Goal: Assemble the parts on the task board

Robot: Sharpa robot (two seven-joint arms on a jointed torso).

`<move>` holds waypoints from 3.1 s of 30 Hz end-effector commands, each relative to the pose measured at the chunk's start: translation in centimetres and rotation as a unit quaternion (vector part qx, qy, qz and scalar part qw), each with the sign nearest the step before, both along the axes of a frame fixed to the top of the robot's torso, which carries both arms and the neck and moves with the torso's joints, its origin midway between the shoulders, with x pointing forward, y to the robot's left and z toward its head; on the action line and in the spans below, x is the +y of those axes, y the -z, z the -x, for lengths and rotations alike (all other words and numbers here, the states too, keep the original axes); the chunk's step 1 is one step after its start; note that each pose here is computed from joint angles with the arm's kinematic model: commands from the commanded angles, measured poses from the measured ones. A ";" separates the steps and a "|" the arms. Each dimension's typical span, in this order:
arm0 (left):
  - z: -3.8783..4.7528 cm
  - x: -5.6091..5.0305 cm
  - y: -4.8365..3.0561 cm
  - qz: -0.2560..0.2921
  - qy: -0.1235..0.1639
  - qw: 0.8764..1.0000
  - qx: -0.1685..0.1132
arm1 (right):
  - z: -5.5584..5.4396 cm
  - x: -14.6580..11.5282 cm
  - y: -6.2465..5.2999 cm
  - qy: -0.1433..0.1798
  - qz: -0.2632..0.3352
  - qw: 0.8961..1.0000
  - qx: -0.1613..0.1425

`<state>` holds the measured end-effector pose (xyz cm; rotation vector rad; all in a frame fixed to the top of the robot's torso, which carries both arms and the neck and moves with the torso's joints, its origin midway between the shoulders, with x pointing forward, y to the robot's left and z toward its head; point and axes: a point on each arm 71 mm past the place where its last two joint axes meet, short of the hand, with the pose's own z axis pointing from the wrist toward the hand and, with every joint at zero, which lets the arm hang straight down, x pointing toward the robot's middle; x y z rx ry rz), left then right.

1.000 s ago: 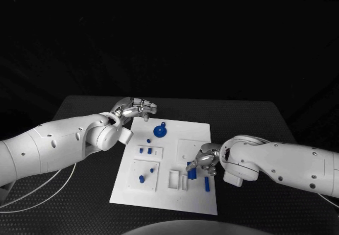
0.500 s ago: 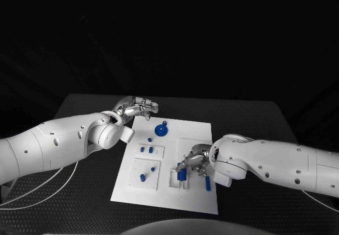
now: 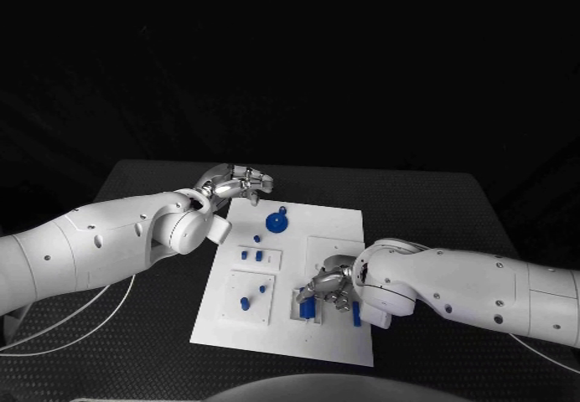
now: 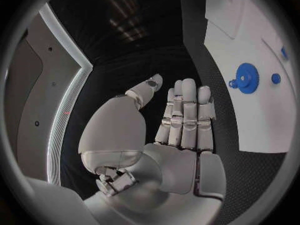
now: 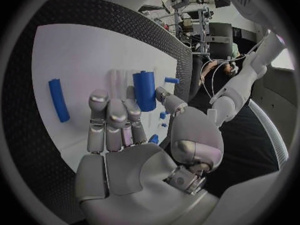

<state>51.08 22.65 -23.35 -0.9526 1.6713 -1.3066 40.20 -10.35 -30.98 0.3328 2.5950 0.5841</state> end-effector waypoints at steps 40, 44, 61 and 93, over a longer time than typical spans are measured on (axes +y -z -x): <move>0.15 0.2 -0.12 0.003 0.005 1.000 0.001 | 0.5 0.4 0.9 0.009 -0.008 1.000 0.022; 0.15 0.2 -0.12 0.004 0.005 1.000 0.002 | 0.5 0.4 0.9 0.008 -0.008 1.000 0.023; 0.15 0.2 -0.11 0.003 0.004 1.000 0.002 | 0.4 0.4 0.9 0.005 -0.005 1.000 0.014; 0.11 0.4 -0.12 0.002 0.002 1.000 0.001 | 0.3 0.2 0.8 -0.009 -0.006 1.000 -0.004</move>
